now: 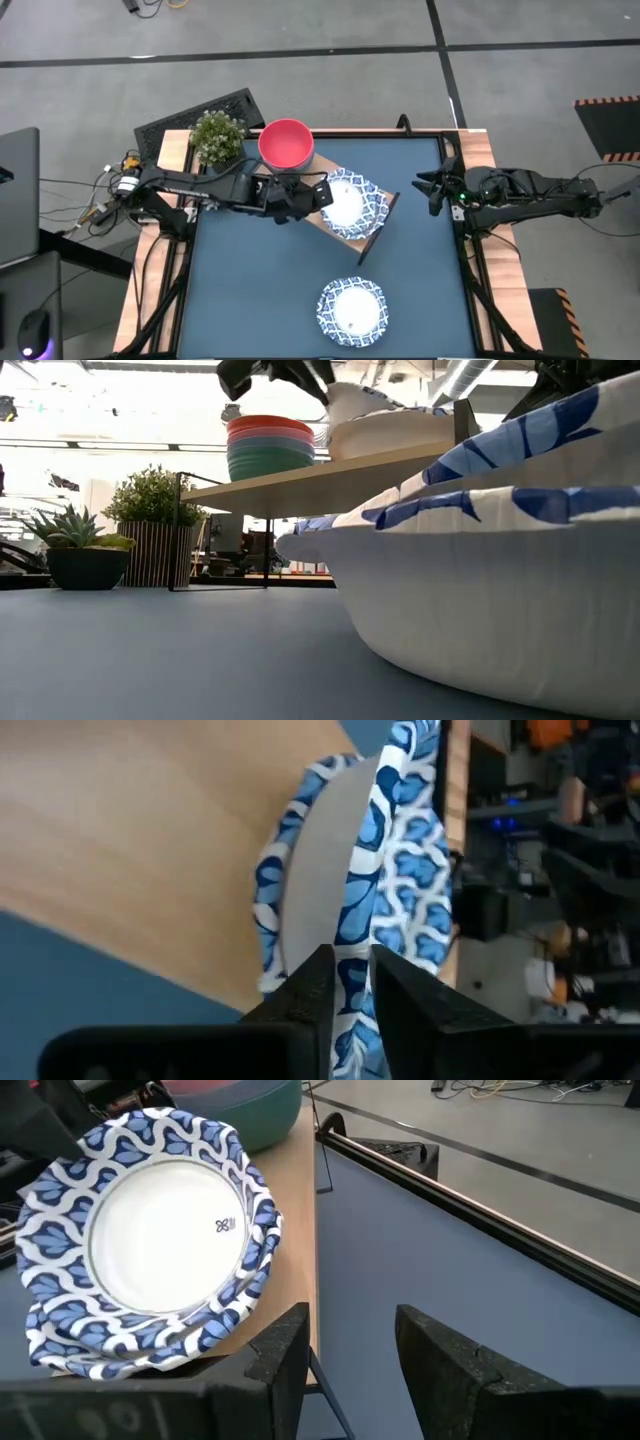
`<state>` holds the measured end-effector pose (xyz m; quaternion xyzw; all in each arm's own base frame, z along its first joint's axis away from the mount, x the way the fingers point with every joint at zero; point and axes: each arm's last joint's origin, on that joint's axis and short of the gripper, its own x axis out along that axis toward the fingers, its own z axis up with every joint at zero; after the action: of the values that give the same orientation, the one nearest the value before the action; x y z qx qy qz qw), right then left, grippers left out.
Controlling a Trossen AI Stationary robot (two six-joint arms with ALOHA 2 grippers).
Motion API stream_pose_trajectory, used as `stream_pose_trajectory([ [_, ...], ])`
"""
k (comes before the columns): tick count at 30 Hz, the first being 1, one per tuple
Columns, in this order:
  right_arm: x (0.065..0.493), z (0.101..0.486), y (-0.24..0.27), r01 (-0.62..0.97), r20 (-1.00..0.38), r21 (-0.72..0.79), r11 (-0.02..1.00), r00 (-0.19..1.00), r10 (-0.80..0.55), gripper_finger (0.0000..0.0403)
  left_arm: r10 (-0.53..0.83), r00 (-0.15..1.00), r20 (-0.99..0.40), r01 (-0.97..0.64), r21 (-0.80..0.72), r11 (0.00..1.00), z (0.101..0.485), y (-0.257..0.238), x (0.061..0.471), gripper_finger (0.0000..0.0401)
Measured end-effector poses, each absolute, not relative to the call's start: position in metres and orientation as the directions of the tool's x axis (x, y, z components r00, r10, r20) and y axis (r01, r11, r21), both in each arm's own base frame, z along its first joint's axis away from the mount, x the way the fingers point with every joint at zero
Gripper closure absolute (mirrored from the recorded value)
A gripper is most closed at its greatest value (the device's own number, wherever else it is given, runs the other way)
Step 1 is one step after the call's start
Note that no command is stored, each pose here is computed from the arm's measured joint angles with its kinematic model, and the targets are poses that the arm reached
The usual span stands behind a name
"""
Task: Place and stack bowls onto a shelf
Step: Stack the left white bowl on top of the white bowl on the shelf
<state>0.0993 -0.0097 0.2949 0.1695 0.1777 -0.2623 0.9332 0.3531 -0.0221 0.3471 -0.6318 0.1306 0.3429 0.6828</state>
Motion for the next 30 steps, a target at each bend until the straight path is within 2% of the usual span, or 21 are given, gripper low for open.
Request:
stream_pose_trajectory([
  [6,0.099,0.295,-0.01,0.55,-0.421,0.223,0.805,0.799,-0.429,0.0226,0.3,0.748,-0.592,-0.628,-0.778,0.031,0.349,-0.013,0.356,0.0326],
  [12,0.099,0.295,-0.01,0.55,-0.421,0.223,0.805,0.799,-0.429,0.0226,0.187,0.764,-0.618,-0.638,-0.766,0.073,0.349,-0.011,0.356,0.0319],
  [18,0.099,0.295,-0.01,0.549,-0.419,0.222,0.806,0.8,-0.43,0.0226,0.213,0.771,-0.6,-0.631,-0.767,0.122,0.353,-0.011,0.353,0.0319],
  [21,0.099,0.295,-0.01,0.549,-0.419,0.221,0.806,0.8,-0.43,0.0226,0.21,0.763,-0.611,-0.64,-0.76,0.112,0.349,-0.01,0.356,0.032],
  [25,0.1,0.295,-0.01,0.55,-0.424,0.217,0.806,0.797,-0.43,0.0226,0.184,0.759,-0.624,-0.648,-0.752,0.12,0.344,-0.011,0.361,0.0341],
  [30,0.102,0.294,-0.01,0.553,-0.432,0.215,0.805,0.793,-0.43,0.0226,0.178,0.759,-0.626,-0.648,-0.752,0.122,0.344,-0.011,0.361,0.0393],
])
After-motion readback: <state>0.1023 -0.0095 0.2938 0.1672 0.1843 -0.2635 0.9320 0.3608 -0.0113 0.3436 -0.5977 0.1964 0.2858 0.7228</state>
